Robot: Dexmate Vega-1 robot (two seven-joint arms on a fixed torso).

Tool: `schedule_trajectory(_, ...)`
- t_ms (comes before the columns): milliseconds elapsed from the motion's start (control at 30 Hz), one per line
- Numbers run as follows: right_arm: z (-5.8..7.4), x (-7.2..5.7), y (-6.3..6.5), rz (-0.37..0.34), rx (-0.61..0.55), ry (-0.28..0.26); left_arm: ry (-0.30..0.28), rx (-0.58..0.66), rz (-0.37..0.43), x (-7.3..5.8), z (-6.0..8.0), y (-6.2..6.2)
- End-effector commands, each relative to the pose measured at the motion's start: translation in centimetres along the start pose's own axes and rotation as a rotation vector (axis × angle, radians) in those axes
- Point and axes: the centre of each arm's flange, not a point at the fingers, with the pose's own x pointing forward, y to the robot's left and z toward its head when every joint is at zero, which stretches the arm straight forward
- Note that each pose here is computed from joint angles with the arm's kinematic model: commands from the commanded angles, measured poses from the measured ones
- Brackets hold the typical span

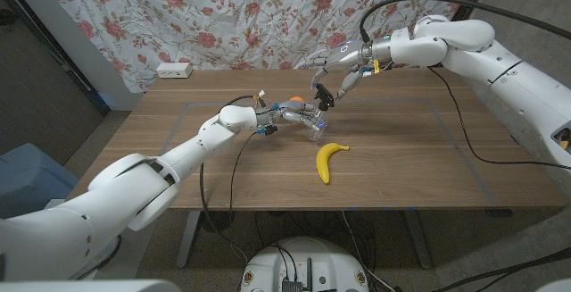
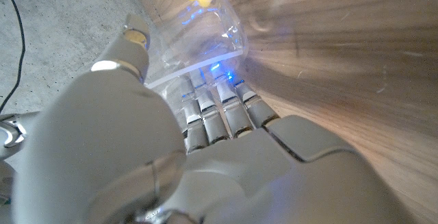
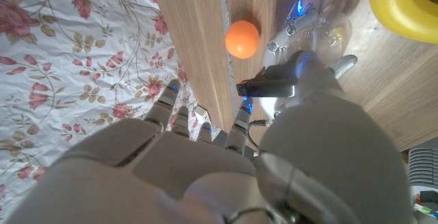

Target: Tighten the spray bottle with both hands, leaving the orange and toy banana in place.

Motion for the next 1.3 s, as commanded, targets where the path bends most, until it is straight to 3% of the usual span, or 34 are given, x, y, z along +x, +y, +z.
schedule_trajectory(33,-0.1,0.4,0.7,0.015,-0.012,-0.037,0.008,-0.005,0.013,-0.3,0.1,-0.3)
schedule_trajectory(1300,-1.4,0.4,1.0,0.061,0.199,-0.029,0.007,0.014,-0.005,0.5,0.3,0.1)
